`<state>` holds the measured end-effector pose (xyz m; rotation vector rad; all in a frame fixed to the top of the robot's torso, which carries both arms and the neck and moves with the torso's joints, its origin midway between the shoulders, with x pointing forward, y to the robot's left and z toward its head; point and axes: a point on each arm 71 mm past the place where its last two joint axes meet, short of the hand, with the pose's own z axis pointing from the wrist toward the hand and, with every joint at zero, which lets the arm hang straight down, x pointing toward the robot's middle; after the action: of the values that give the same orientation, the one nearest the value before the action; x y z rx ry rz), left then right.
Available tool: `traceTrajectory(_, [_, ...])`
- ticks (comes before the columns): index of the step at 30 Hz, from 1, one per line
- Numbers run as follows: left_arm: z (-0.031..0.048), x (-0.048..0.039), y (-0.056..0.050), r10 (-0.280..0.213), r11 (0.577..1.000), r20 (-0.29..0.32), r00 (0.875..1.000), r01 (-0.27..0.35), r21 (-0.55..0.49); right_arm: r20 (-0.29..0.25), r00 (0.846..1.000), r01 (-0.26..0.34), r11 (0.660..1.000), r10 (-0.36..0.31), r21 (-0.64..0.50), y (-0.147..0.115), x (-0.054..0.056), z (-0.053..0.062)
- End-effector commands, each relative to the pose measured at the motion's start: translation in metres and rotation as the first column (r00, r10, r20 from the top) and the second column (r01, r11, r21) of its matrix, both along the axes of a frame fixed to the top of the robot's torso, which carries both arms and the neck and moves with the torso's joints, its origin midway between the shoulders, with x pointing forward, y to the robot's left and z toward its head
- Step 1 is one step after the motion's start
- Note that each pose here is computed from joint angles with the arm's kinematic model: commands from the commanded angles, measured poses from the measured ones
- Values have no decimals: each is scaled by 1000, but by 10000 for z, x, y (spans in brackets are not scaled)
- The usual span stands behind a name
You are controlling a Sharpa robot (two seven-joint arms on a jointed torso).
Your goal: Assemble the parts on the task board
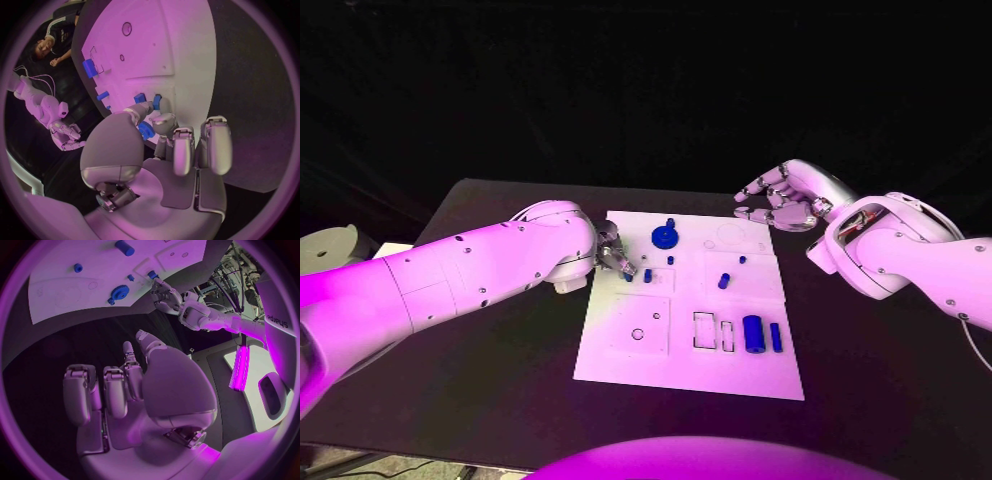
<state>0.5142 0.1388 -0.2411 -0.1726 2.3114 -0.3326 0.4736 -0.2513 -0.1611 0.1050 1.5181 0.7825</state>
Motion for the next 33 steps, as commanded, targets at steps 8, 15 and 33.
traceTrajectory(8, [-107,-48,14,-9,999,-46,999,12,51,-4,1000,-12,1000,12,-6,12,-9,-3])
traceTrajectory(15, [-104,-39,19,-1,999,-38,999,3,50,-4,1000,-12,1000,12,-6,12,-10,-3])
traceTrajectory(33, [-77,-16,50,29,999,-8,1000,-29,32,-4,1000,-11,1000,11,-6,9,-9,-3])
